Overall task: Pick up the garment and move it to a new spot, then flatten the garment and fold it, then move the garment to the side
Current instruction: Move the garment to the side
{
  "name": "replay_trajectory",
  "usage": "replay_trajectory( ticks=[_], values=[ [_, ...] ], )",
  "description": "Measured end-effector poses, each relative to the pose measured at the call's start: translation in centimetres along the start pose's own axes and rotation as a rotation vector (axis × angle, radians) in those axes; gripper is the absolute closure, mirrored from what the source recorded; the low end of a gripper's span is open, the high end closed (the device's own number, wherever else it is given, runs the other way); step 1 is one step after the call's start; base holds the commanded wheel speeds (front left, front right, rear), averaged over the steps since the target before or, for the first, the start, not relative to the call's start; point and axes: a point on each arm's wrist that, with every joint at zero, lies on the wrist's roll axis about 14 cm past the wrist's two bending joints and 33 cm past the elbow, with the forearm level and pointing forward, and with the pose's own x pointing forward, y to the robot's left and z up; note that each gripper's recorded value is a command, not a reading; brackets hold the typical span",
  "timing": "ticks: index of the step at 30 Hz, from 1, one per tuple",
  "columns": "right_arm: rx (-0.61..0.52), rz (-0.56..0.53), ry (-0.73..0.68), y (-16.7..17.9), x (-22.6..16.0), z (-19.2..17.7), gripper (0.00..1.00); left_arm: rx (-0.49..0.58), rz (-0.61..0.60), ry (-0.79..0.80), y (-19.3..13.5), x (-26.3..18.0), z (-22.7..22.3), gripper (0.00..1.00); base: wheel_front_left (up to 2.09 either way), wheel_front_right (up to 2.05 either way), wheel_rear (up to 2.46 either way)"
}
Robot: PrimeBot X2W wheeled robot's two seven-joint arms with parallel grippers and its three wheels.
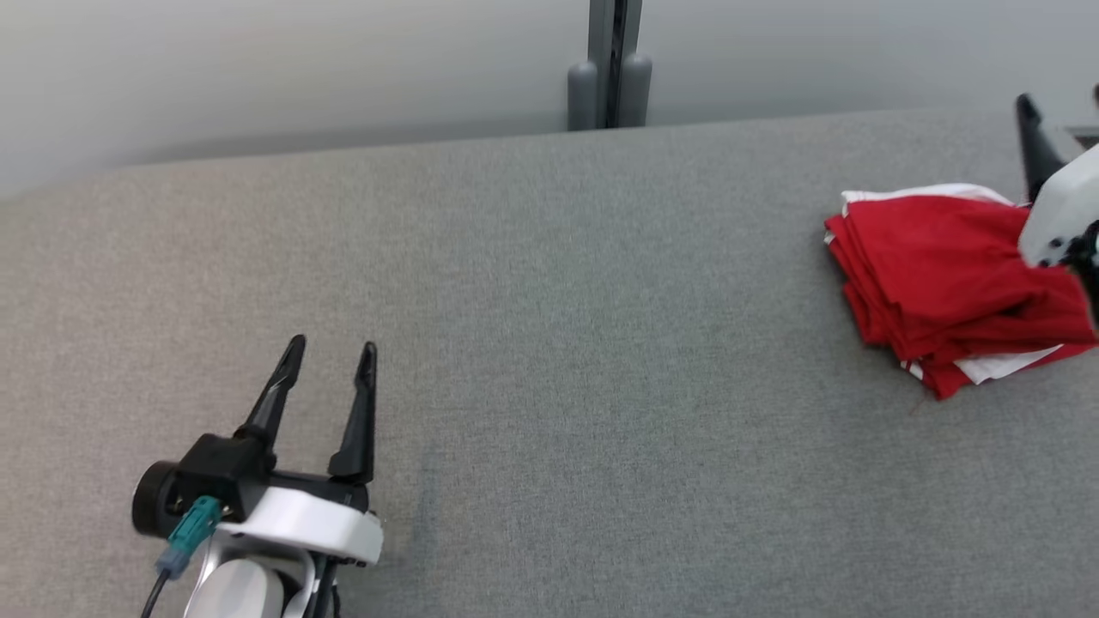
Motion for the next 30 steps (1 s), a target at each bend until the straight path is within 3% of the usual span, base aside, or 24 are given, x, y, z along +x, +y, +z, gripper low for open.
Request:
replay_trajectory(
  ticks=[9,21,30],
  values=[
    [0.128,0.116,-0.177,4.6,-3.6,2.5,0.0,0.012,0.08,-0.072,1.9,-2.9,2.8,0.0,0.0,0.0,0.0],
    [0.247,0.191,-0.276,10.1,-11.4,-1.4,0.0,-0.011,0.125,-0.092,2.6,-5.5,3.4,0.0,0.0,0.0,0.0],
    [0.297,0.177,-0.306,11.7,-14.2,-2.3,0.0,-0.006,0.162,-0.087,3.4,-6.4,3.2,0.0,0.0,0.0,0.0]
  ],
)
